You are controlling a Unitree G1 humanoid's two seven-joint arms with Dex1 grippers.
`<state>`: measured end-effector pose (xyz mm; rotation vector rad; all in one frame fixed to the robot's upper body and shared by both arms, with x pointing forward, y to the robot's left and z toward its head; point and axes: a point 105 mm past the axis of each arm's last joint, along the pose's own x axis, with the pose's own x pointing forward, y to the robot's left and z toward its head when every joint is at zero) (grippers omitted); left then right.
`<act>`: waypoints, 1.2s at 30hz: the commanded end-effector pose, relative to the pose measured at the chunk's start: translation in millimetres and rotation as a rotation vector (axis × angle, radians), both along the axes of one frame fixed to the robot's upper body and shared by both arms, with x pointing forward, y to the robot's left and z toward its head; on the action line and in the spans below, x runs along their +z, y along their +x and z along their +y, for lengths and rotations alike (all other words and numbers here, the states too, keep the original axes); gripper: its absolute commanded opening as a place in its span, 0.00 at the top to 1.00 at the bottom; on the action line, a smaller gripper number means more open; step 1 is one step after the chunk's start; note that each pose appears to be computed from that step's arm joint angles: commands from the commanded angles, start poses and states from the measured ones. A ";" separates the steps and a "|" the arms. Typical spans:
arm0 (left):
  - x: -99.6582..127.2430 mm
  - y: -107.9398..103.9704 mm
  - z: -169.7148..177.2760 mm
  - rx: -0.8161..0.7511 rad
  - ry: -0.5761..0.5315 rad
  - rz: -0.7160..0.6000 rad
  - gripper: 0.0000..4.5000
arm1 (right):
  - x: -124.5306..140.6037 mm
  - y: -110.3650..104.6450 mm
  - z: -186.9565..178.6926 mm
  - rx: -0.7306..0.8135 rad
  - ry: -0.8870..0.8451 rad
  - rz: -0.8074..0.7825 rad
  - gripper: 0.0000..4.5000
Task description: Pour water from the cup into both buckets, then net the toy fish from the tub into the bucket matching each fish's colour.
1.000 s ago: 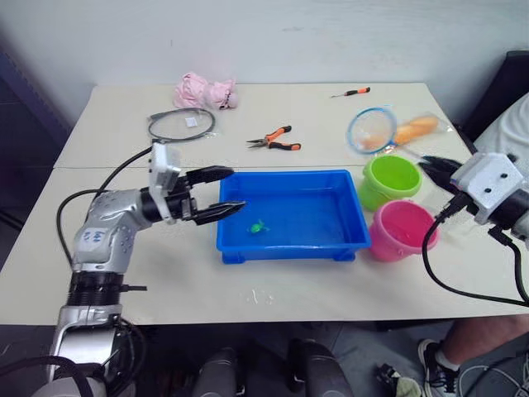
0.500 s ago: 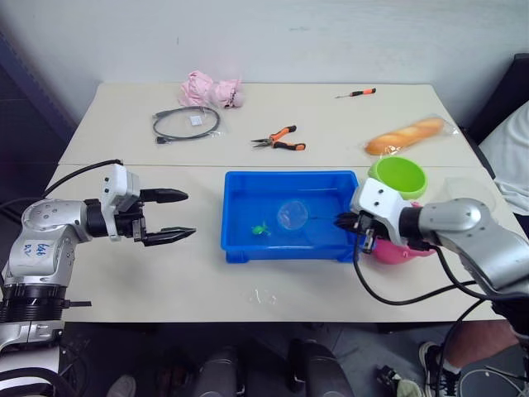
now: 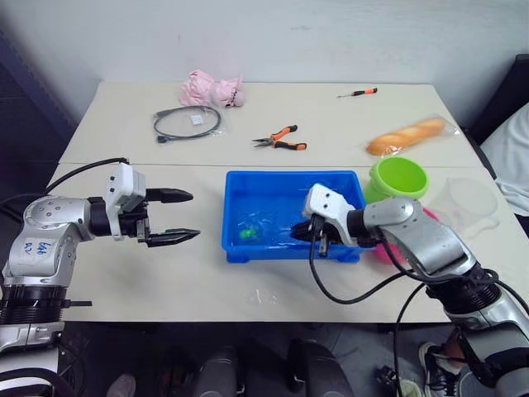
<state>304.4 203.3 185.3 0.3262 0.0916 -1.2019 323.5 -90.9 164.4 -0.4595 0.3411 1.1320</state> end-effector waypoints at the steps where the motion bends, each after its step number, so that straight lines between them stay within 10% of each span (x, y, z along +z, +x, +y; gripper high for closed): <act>1: 12.6 -3.8 -4.1 -0.013 -0.035 -0.031 0.01 | 30.4 -3.4 -16.0 -0.023 0.084 -0.027 1.00; 28: 68.6 12.7 -96.1 -0.261 -0.393 -0.106 0.01 | 75.9 -63.4 -155.0 -0.515 0.212 -0.239 1.00; 36: 66.5 14.6 -103.2 -0.259 -0.416 -0.098 0.01 | 79.5 -45.1 -216.2 -0.792 0.111 -0.488 1.00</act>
